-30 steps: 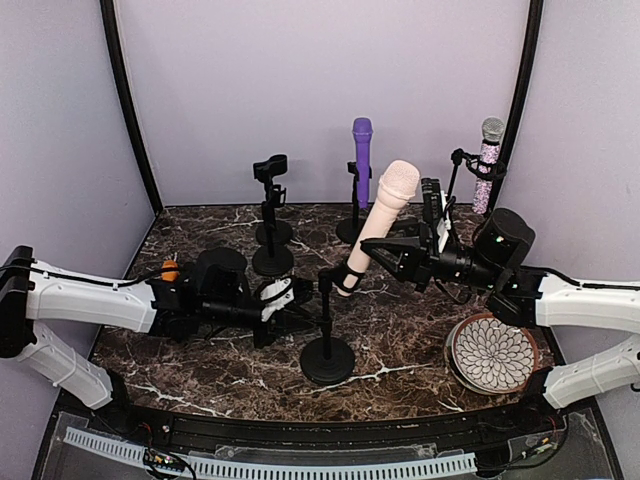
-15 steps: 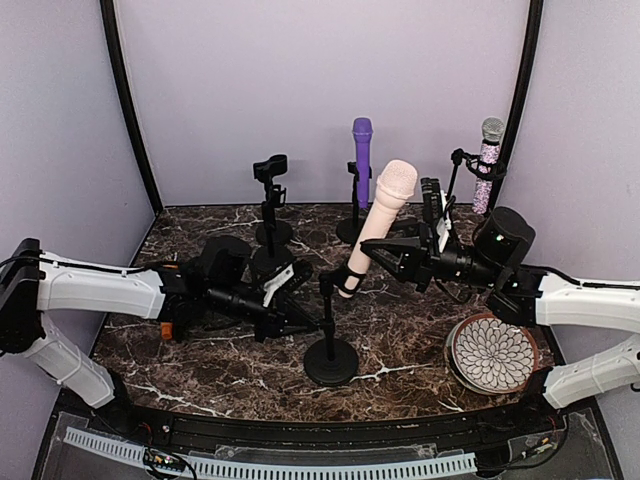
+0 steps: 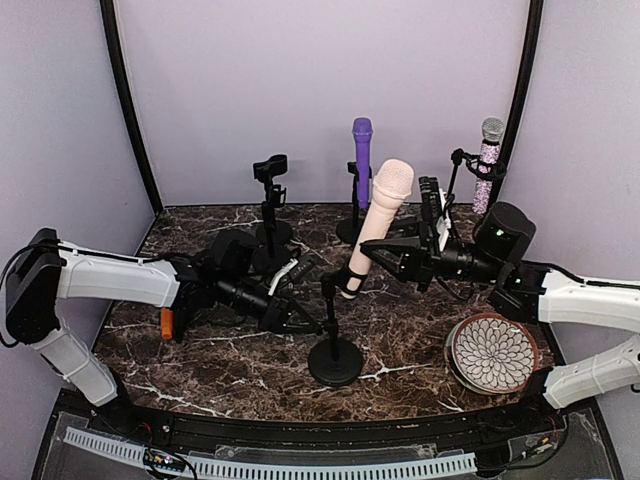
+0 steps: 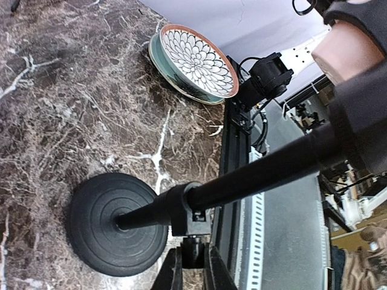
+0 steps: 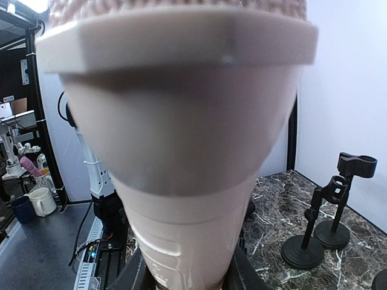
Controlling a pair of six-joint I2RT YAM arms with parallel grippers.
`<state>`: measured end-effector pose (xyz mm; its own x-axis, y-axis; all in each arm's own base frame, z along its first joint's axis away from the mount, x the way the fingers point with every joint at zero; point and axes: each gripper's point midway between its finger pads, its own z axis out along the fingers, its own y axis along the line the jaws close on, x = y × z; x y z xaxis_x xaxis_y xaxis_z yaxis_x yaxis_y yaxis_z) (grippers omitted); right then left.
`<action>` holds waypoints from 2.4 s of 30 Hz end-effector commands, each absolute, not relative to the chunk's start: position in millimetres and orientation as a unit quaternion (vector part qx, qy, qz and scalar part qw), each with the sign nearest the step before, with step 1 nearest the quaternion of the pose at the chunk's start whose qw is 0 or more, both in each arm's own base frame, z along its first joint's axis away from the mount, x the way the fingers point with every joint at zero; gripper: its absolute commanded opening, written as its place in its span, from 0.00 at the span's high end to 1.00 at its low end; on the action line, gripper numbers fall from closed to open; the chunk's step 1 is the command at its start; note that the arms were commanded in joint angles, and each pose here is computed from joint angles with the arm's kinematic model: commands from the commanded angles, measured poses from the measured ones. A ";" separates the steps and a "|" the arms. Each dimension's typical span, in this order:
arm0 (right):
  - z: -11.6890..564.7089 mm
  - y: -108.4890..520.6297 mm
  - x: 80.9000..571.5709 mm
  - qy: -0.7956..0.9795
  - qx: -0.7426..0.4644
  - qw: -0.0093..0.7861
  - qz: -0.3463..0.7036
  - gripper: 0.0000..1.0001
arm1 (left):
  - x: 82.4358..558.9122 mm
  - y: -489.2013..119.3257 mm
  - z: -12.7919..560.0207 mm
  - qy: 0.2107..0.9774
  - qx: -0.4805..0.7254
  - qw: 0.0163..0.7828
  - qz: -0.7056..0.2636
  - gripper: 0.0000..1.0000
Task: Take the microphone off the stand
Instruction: Unscrew the knob on the microphone stand, then adjust the microphone stand with the microphone at the center of the board, then hold the microphone stand with the microphone at the center of the board.
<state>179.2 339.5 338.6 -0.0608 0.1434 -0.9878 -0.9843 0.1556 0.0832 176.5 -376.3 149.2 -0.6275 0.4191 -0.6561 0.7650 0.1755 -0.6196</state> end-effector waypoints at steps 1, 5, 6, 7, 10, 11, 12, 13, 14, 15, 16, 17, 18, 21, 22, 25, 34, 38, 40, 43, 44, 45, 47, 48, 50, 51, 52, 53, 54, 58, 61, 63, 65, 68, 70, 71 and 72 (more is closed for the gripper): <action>340.2 339.3 182.6 0.531 -0.403 0.556 0.497 0.89 | 139.4 -374.3 117.6 0.772 0.362 0.021 -0.522 0.93; 339.2 337.7 182.8 0.532 -0.401 0.557 0.496 0.89 | 138.6 -375.8 114.3 0.774 0.354 0.004 -0.525 0.93; 339.4 337.2 182.7 0.532 -0.400 0.558 0.496 0.89 | 140.6 -375.9 115.8 0.775 0.355 0.012 -0.523 0.93; 339.1 336.7 182.8 0.533 -0.399 0.558 0.495 0.89 | 141.8 -376.5 117.3 0.775 0.357 0.017 -0.522 0.93; 339.6 335.6 183.0 0.533 -0.397 0.561 0.494 0.89 | 148.1 -377.4 120.9 0.779 0.362 0.035 -0.511 0.89; 339.5 335.3 182.9 0.533 -0.397 0.561 0.494 0.89 | 149.0 -376.3 120.5 0.782 0.362 0.037 -0.506 0.84; 339.3 335.2 183.1 0.533 -0.396 0.561 0.493 0.89 | 152.9 -376.0 123.6 0.783 0.367 0.056 -0.499 0.80; 339.8 335.0 182.6 0.532 -0.397 0.562 0.494 0.89 | 155.4 -375.1 124.8 0.785 0.369 0.067 -0.494 0.69; 339.7 334.8 182.9 0.533 -0.396 0.562 0.493 0.89 | 161.2 -373.3 129.8 0.787 0.373 0.094 -0.483 0.64; 339.2 334.6 183.0 0.534 -0.396 0.562 0.492 0.89 | 164.8 -372.9 134.2 0.785 0.377 0.114 -0.478 0.50; 337.8 334.8 183.6 0.536 -0.397 0.561 0.490 0.89 | 171.1 -369.7 142.1 0.785 0.382 0.149 -0.465 0.42; 336.6 335.0 184.0 0.538 -0.399 0.560 0.487 0.89 | 175.8 -367.7 145.8 0.784 0.385 0.170 -0.456 0.32; 335.3 335.1 184.6 0.541 -0.400 0.559 0.485 0.89 | 183.5 -362.3 153.0 0.784 0.389 0.210 -0.436 0.29; 334.5 334.5 184.2 0.545 -0.406 0.557 0.478 0.89 | 195.1 -349.6 167.8 0.777 0.401 0.278 -0.398 0.24; 333.8 334.4 184.1 0.547 -0.408 0.555 0.475 0.89 | 199.0 -343.8 177.2 0.771 0.406 0.308 -0.383 0.23; 329.7 334.0 183.7 0.554 -0.414 0.549 0.469 0.89 | 205.0 -333.5 200.5 0.756 0.411 0.361 -0.360 0.21; 299.5 337.1 181.9 0.585 -0.418 0.514 0.467 0.89 | 204.9 -341.0 238.3 0.710 0.440 0.405 -0.373 0.19; 286.2 336.5 182.9 0.596 -0.418 0.510 0.458 0.89 | 206.8 -351.7 242.9 0.686 0.466 0.414 -0.374 0.19; 277.7 337.7 183.7 0.601 -0.420 0.505 0.455 0.89 | 210.5 -357.2 243.8 0.679 0.474 0.419 -0.373 0.20; 267.6 341.1 183.2 0.606 -0.424 0.495 0.456 0.90 | 215.3 -366.4 242.4 0.672 0.483 0.419 -0.373 0.20; 265.3 341.6 183.2 0.607 -0.425 0.494 0.456 0.90 | 215.9 -369.4 239.2 0.671 0.486 0.414 -0.376 0.20; 262.6 342.1 182.8 0.608 -0.426 0.492 0.456 0.90 | 216.7 -371.9 242.5 0.667 0.488 0.417 -0.378 0.20; 257.4 342.4 182.3 0.611 -0.427 0.488 0.454 0.90 | 217.3 -376.3 241.2 0.664 0.492 0.413 -0.383 0.20; 255.0 342.5 182.2 0.612 -0.428 0.486 0.453 0.90 | 217.6 -378.7 239.4 0.662 0.495 0.410 -0.385 0.20; 250.2 342.4 181.5 0.615 -0.429 0.483 0.451 0.90 | 218.8 -382.4 235.5 0.661 0.501 0.405 -0.385 0.20; 247.3 342.3 180.8 0.617 -0.430 0.481 0.451 0.90 | 218.4 -383.6 233.3 0.661 0.504 0.402 -0.385 0.21; 245.6 341.8 181.1 0.618 -0.429 0.481 0.450 0.90 | 218.6 -386.2 229.9 0.660 0.509 0.396 -0.386 0.21; 244.2 341.2 181.3 0.620 -0.428 0.481 0.448 0.90 | 218.0 -387.1 227.6 0.660 0.512 0.391 -0.387 0.21; 242.1 340.5 181.2 0.621 -0.428 0.480 0.447 0.90 | 217.6 -389.8 224.5 0.657 0.518 0.386 -0.390 0.22; 243.9 338.6 181.3 0.619 -0.423 0.487 0.448 0.89 | 217.4 -397.9 217.9 0.650 0.529 0.374 -0.397 0.22; 244.6 337.8 182.1 0.619 -0.420 0.490 0.447 0.88 | 215.2 -403.2 216.2 0.642 0.536 0.366 -0.408 0.22; 245.5 337.0 182.8 0.619 -0.417 0.493 0.447 0.86 | 212.1 -406.9 211.2 0.638 0.544 0.358 -0.412 0.22; 245.0 336.0 183.1 0.620 -0.413 0.495 0.447 0.84 | 210.3 -409.5 208.7 0.634 0.550 0.354 -0.412 0.22; 244.6 335.7 183.4 0.620 -0.409 0.496 0.450 0.82 | 209.8 -413.6 208.1 0.631 0.554 0.356 -0.409 0.29; 243.5 335.7 183.8 0.622 -0.407 0.495 0.450 0.82 | 210.0 -414.8 205.0 0.634 0.556 0.351 -0.408 0.37; 244.2 335.8 184.0 0.621 -0.406 0.496 0.451 0.81 | 209.9 -416.0 203.7 0.635 0.557 0.347 -0.408 0.39; 244.3 335.8 183.6 0.621 -0.406 0.496 0.452 0.81 | 209.4 -416.2 202.1 0.636 0.558 0.344 -0.407 0.39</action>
